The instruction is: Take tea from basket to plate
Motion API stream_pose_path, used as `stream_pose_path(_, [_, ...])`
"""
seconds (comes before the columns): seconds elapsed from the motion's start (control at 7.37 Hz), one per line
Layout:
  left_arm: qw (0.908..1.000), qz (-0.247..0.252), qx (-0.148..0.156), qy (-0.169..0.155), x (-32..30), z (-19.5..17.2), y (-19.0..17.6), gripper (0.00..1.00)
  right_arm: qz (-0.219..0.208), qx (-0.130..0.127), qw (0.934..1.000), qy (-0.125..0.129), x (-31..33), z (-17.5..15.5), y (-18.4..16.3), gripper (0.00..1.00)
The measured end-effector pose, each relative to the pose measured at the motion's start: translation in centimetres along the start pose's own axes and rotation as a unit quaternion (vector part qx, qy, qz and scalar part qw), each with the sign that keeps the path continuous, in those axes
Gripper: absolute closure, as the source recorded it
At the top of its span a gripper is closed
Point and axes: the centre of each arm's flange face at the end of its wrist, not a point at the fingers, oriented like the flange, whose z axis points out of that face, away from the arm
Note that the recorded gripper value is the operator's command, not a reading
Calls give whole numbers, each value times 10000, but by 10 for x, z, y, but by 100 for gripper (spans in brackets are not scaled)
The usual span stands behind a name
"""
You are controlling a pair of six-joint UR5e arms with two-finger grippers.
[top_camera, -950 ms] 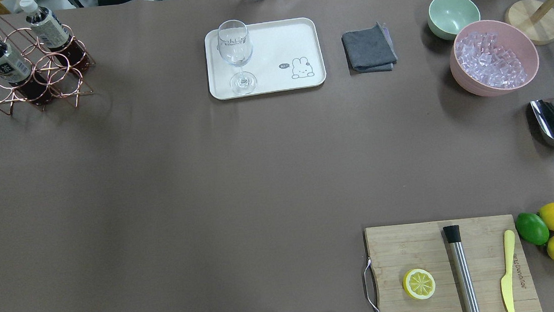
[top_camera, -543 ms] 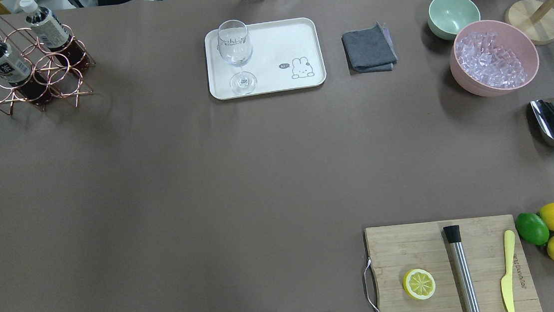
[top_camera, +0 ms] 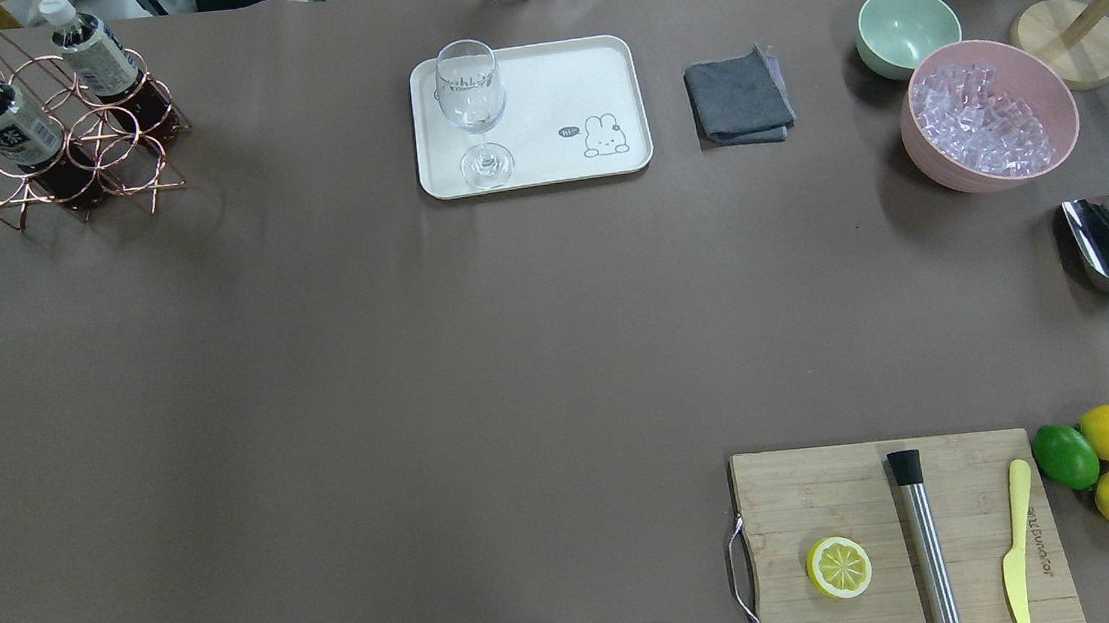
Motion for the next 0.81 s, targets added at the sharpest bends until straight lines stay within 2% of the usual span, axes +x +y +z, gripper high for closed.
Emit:
stream_pose_path(0.41, [9977, -470, -433, -219, 1, 29, 23, 2, -22, -2, 10000, 7, 0, 0, 0, 0])
stream_pose_path(0.81, [9959, -601, -553, -399, -1, 47, 27, 3, -5, -17, 10000, 25, 2, 1, 1, 0])
